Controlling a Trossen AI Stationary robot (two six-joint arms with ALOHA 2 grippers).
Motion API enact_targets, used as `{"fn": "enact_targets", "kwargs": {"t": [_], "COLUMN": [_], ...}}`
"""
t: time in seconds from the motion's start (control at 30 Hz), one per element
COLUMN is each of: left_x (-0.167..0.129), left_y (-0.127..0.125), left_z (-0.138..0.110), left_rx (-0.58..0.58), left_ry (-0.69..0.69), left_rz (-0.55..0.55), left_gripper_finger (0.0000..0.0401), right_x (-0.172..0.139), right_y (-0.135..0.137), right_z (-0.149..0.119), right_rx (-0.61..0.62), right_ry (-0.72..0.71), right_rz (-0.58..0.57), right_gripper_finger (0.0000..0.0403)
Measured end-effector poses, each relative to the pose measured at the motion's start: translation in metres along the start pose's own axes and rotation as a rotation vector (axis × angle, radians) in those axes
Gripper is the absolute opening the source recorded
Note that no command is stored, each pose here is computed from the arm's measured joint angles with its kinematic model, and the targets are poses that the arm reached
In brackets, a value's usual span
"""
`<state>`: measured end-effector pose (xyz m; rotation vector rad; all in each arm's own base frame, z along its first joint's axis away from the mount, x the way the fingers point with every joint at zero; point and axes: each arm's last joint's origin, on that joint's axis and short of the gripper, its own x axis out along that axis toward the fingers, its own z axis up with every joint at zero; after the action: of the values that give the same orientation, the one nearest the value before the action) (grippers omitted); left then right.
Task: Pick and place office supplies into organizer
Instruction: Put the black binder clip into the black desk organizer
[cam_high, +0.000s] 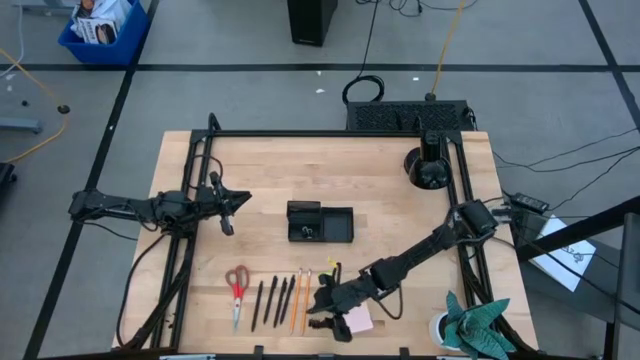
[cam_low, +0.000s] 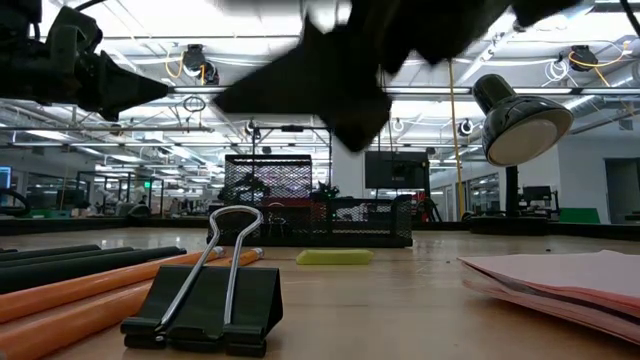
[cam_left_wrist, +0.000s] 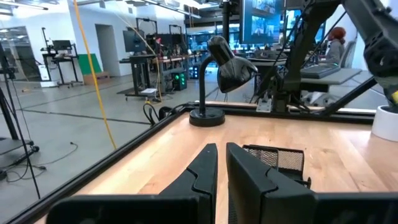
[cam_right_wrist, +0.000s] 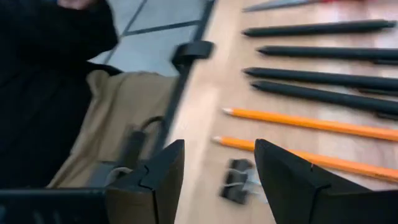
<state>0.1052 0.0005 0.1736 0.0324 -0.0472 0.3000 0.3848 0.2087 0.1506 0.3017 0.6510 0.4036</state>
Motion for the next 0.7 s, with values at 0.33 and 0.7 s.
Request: {"fn": "enact_targets", "kwargs": {"t": [0.33,0.7], "left_x": [0.0,0.0], "left_y": [0.0,-0.001], "left_z": [0.0,-0.001], "left_rx": [0.0,0.001], "left_ry": [0.0,0.012], "left_rz": [0.0,-0.016], "left_gripper_finger": [0.0042,0.0042], "right_x": [0.001,0.002], "right_y": [-0.016,0.004], "right_z": [-0.005,-0.01], "right_rx": [0.033,0.049], "right_ry": [0.026,-0.075], "right_rz": [-0.019,-0.118], "right_gripper_finger": [0.0183,0.0182]}}
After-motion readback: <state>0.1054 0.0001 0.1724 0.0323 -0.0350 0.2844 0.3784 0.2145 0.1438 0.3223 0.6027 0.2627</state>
